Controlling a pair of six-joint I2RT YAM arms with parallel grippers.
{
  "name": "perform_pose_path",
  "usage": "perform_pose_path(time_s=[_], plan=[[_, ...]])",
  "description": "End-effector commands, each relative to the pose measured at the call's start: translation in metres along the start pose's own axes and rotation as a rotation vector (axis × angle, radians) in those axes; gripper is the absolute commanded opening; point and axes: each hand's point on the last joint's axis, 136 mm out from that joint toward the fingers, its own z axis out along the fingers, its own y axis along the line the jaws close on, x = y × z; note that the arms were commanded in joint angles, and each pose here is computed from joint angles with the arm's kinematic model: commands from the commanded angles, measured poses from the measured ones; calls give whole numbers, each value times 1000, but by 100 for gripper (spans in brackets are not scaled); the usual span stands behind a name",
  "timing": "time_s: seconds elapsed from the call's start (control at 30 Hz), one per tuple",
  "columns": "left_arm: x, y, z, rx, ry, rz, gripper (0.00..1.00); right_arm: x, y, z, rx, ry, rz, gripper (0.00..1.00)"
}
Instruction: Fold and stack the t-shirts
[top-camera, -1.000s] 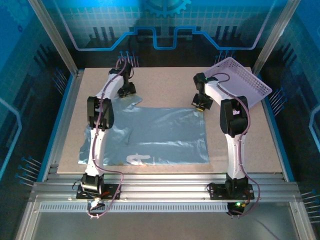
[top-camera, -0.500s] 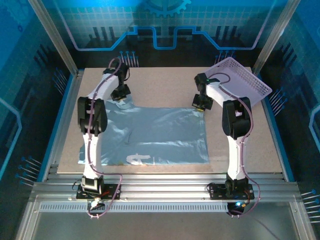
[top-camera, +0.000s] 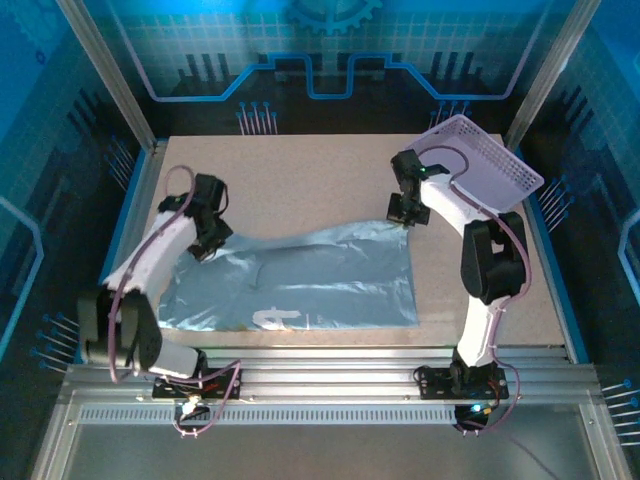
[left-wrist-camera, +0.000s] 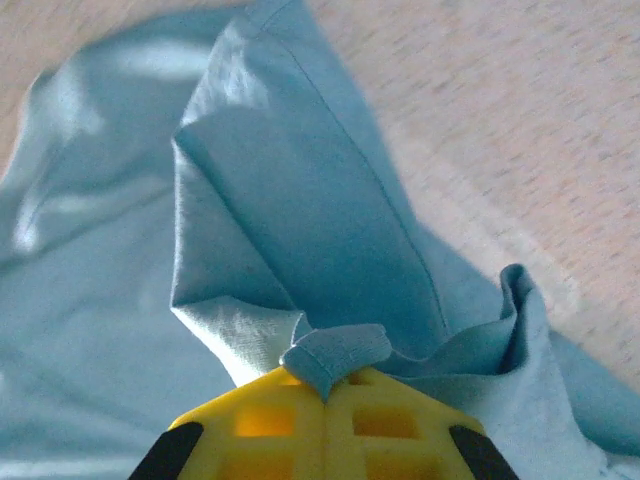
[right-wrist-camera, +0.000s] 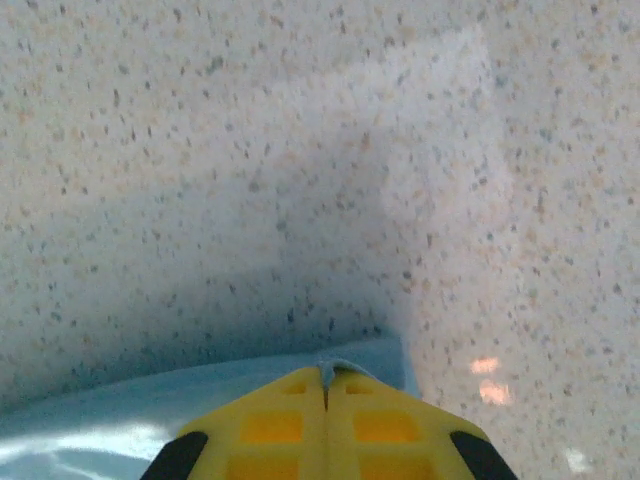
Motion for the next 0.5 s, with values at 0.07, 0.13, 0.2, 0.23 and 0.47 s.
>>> perform_pose_path(time_s=[0.07, 0.13, 0.2, 0.23, 0.47], plan=[[27, 40, -16, -5, 7, -147, 0, 30, -10, -15, -5, 13, -8, 0], [37, 54, -19, -17, 14, -159, 0, 43, -15, -16, -3, 32, -6, 0], [43, 65, -21, -33, 14, -170, 0, 53, -20, -16, 4, 45, -7, 0], [45, 68, -23, -32, 14, -171, 0, 59, -22, -15, 3, 53, -9, 0], [51, 77, -28, -46, 29, -141, 0, 83, -25, -27, -1, 56, -44, 0]])
